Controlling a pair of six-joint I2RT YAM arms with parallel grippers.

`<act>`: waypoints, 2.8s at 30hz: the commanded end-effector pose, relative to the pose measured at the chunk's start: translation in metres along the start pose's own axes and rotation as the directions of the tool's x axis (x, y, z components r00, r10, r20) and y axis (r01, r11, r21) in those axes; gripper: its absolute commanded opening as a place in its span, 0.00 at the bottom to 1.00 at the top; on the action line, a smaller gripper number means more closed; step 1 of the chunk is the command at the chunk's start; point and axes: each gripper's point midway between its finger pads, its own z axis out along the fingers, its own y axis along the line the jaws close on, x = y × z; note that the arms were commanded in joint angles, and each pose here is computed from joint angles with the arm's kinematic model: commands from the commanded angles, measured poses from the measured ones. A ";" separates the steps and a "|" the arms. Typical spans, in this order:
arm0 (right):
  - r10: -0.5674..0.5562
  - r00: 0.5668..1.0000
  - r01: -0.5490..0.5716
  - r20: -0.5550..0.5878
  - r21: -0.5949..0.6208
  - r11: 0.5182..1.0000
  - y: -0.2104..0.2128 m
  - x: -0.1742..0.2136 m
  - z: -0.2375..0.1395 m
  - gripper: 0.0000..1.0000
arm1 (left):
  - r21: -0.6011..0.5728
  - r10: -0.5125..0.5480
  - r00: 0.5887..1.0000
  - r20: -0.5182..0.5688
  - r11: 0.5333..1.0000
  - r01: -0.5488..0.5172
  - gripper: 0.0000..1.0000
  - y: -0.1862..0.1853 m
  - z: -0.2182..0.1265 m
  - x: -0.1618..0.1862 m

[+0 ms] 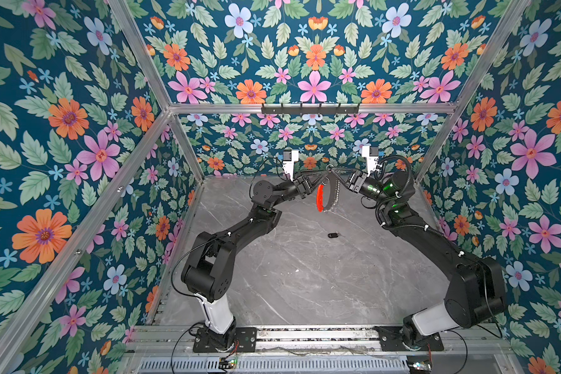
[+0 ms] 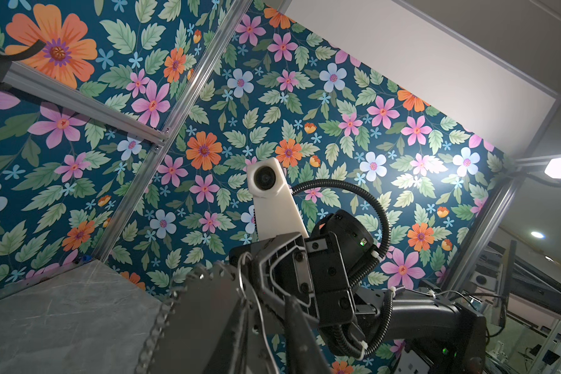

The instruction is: Put the keys on the keyring

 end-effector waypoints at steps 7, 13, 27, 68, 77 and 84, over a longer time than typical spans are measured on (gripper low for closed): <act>-0.027 0.999 0.024 -0.031 -0.085 0.996 0.020 0.004 0.004 0.00 | 0.033 0.022 1.000 0.006 0.999 -0.022 0.20 -0.008 0.001 -0.003; -0.024 0.999 0.019 -0.046 -0.095 0.995 0.021 0.008 0.004 0.00 | 0.037 0.025 1.000 0.006 0.999 -0.026 0.25 -0.011 0.001 -0.004; -0.024 0.999 0.021 -0.034 -0.090 0.996 0.023 0.004 0.003 0.00 | 0.031 0.033 0.999 0.010 0.999 -0.033 0.19 -0.016 -0.007 -0.007; -0.101 0.958 0.101 -0.270 -0.014 0.995 0.016 0.018 -0.035 0.16 | -0.068 0.195 0.776 -0.600 0.954 -0.293 0.00 -0.003 -0.020 0.045; -0.087 0.951 0.077 -0.298 -0.047 0.996 0.015 0.035 -0.028 0.15 | -0.073 0.171 0.793 -0.585 0.963 -0.261 0.00 -0.001 -0.018 0.046; -0.075 0.951 0.059 -0.300 -0.061 0.996 0.011 0.040 -0.023 0.14 | -0.030 0.191 0.809 -0.556 0.968 -0.249 0.00 -0.017 -0.015 0.039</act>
